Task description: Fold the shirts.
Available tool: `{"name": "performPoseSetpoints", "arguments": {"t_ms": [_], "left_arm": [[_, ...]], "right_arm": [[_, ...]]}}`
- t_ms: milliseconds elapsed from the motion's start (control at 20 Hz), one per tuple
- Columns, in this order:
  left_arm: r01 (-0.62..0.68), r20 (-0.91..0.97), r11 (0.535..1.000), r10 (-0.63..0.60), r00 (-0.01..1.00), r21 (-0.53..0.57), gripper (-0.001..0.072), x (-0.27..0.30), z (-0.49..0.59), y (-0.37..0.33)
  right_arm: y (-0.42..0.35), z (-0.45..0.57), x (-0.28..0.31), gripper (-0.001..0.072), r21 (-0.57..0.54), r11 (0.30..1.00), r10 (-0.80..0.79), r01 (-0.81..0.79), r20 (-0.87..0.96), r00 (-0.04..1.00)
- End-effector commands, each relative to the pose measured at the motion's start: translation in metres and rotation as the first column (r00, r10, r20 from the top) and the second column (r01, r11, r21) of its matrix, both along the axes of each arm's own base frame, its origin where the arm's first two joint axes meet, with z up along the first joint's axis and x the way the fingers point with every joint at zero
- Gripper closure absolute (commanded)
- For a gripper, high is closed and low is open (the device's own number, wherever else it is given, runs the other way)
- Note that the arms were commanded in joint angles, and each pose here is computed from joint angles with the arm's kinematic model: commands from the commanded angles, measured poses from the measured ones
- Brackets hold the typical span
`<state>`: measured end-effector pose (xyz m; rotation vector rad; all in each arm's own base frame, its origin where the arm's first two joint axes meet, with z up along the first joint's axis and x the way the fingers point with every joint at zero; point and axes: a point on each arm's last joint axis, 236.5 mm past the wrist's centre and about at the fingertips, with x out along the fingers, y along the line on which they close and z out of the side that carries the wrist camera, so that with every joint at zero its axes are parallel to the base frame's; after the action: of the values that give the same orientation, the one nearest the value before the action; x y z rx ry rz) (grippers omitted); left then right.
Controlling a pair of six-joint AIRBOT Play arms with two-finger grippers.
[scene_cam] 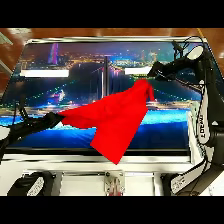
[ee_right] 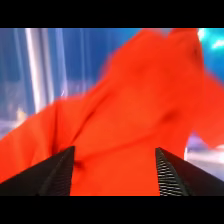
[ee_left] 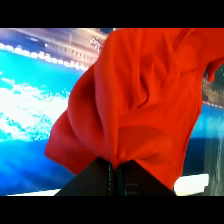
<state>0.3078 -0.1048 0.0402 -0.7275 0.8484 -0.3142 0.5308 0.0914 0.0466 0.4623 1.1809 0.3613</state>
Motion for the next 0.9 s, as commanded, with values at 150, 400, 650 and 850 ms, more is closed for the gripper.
{"name": "performPoseSetpoints", "arguments": {"t_ms": [150,400,650,850], "left_arm": [[0.008,0.187,0.997,-0.024,0.982,0.082,0.0672,0.026,0.043,0.004],[0.013,0.232,0.996,-0.033,0.972,0.086,0.0671,0.031,0.065,0.003],[0.083,0.220,0.991,-0.106,0.970,0.109,0.0671,0.022,0.060,-0.007],[0.099,0.211,0.989,-0.119,0.970,0.106,0.0671,0.019,0.059,-0.009]], "right_arm": [[-0.074,0.020,-0.117,0.0090,-0.159,0.975,0.096,-0.152,-0.314,0.944],[-0.032,-0.034,-0.201,0.0089,-0.025,0.995,0.070,-0.092,-0.456,0.887],[0.052,-0.117,-0.274,0.0090,0.133,0.991,0.066,0.013,-0.568,0.820],[0.077,-0.148,-0.279,0.0090,0.045,0.999,0.025,-0.001,-0.552,0.834]]}}
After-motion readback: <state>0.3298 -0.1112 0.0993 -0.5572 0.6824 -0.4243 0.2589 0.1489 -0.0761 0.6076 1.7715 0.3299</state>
